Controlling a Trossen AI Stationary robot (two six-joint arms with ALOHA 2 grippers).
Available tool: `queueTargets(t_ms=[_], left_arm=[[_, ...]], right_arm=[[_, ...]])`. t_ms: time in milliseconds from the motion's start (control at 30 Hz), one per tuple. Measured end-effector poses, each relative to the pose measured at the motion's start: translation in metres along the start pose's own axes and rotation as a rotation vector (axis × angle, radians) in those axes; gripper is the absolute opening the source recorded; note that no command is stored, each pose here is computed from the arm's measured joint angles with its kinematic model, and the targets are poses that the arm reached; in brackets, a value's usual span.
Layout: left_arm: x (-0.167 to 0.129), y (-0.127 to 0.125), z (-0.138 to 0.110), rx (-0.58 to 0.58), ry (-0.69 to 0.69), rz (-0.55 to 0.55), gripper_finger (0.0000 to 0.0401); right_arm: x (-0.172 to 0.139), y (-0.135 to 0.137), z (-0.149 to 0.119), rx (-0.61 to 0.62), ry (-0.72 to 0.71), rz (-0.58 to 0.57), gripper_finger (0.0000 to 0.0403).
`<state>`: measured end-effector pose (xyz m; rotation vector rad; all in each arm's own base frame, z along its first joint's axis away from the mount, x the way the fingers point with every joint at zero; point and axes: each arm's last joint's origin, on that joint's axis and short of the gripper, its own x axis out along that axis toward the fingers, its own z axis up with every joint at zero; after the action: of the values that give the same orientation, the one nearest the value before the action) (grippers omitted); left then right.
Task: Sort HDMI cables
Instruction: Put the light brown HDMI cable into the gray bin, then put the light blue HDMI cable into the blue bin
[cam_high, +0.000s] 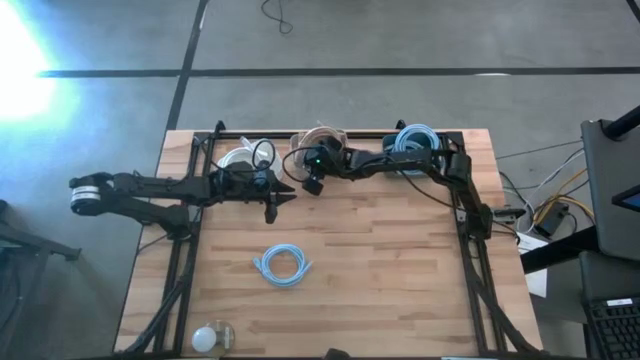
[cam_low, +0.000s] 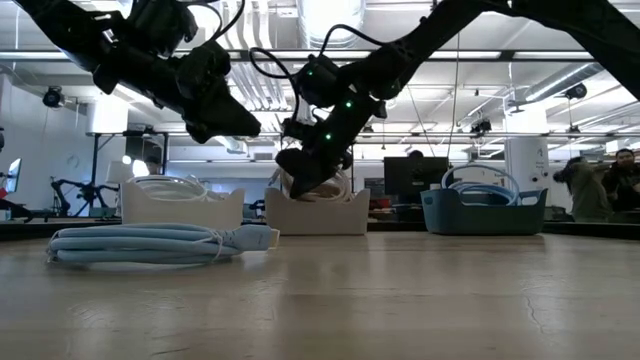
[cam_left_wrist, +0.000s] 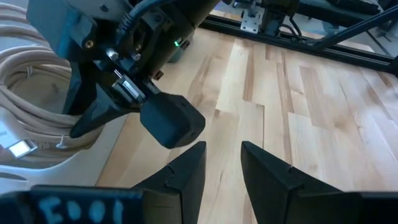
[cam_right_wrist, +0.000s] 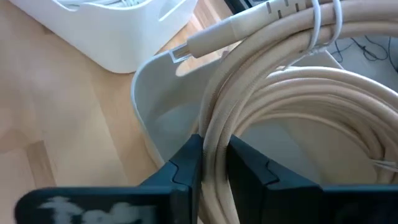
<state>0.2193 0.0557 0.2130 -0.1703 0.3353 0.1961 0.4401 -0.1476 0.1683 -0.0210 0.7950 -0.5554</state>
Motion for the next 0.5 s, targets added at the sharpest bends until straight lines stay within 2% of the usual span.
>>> queueTargets(t_ms=[233, 500], left_arm=[[0.0, 0.0, 0.0, 0.0, -0.001, 0.0, 0.0131], [0.0, 0.0, 0.0, -0.021, 0.002, 0.0, 0.0131]], right_arm=[[-0.007, -0.002, 0.003, 0.003, 0.004, 0.0, 0.011], [-0.015, 0.0, -0.001, 0.008, 0.084, 0.007, 0.0156]])
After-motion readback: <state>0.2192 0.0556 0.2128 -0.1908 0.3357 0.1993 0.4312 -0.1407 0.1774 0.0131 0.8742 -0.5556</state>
